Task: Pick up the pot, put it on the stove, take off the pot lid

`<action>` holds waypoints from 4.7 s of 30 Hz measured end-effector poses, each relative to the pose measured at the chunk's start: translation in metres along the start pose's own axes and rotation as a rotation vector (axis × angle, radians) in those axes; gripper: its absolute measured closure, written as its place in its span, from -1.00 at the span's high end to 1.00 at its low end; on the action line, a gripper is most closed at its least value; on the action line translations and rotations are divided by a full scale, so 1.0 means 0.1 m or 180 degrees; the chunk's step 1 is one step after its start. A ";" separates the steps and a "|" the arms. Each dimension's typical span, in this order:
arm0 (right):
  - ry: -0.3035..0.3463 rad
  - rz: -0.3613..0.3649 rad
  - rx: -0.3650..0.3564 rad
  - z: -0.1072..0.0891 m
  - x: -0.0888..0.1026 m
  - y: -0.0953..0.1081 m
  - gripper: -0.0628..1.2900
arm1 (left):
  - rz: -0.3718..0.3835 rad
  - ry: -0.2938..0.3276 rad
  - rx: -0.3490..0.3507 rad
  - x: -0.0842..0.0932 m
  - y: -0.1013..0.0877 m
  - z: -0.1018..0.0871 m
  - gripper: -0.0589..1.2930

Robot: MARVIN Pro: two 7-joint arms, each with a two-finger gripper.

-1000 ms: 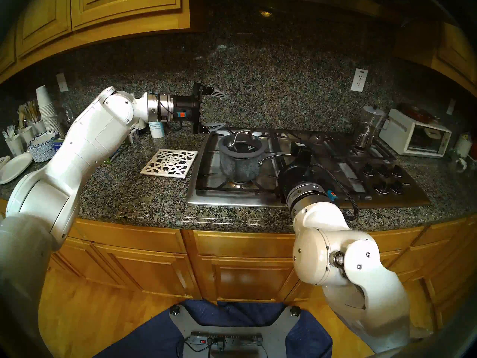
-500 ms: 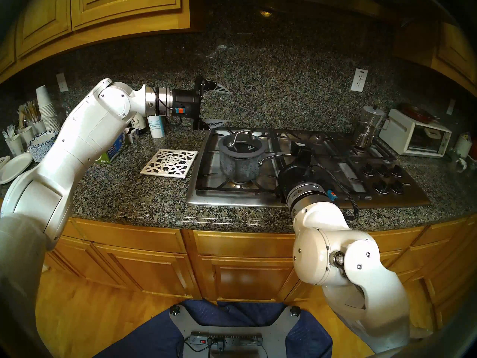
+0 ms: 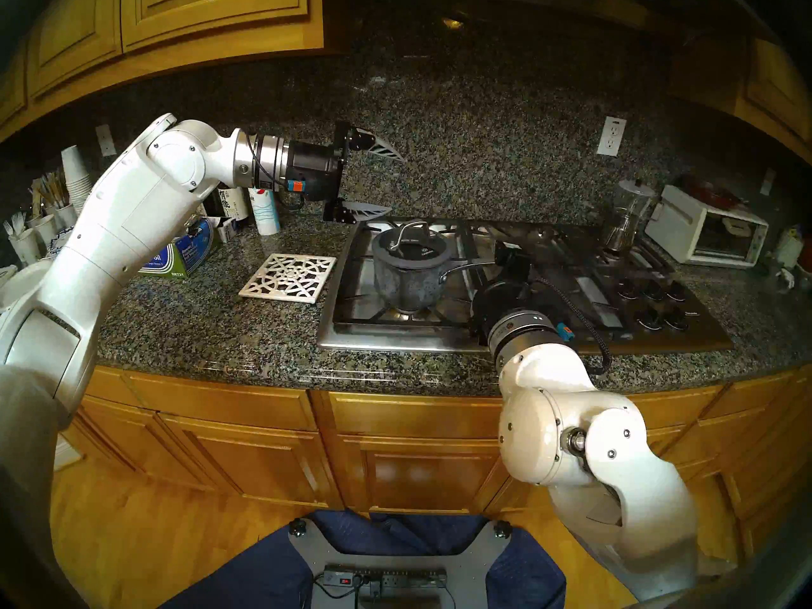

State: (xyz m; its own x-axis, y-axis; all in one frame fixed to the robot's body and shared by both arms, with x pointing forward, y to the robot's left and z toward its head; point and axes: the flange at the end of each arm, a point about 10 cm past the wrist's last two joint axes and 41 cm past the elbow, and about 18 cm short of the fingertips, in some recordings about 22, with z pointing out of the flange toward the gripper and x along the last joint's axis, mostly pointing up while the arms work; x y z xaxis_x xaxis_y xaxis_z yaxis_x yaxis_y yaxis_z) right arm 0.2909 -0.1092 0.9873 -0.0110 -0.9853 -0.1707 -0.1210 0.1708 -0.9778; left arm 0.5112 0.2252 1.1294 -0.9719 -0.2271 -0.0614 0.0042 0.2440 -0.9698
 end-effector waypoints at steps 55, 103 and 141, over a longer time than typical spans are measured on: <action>0.0011 -0.0048 0.0017 0.00 0.01 0.00 0.92 | -0.1651 -0.0126 -0.0753 -0.08 -0.21 0.09 0.91; 0.0011 -0.0049 0.0018 0.00 0.01 0.00 0.92 | -0.2942 0.0181 -0.0936 -0.20 -0.50 0.31 0.91; 0.0012 -0.0050 0.0020 0.00 0.01 0.00 0.92 | -0.3517 -0.0180 -0.1442 -0.31 -0.38 0.79 0.91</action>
State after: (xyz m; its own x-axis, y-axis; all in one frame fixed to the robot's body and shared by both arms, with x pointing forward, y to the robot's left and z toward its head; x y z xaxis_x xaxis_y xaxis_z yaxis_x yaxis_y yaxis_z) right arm 0.2907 -0.1105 0.9868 -0.0129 -0.9878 -0.1549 -0.1150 0.1553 -0.9811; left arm 0.5599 0.1484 1.1491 -0.3858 -0.5616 0.7319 -0.9216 0.1984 -0.3336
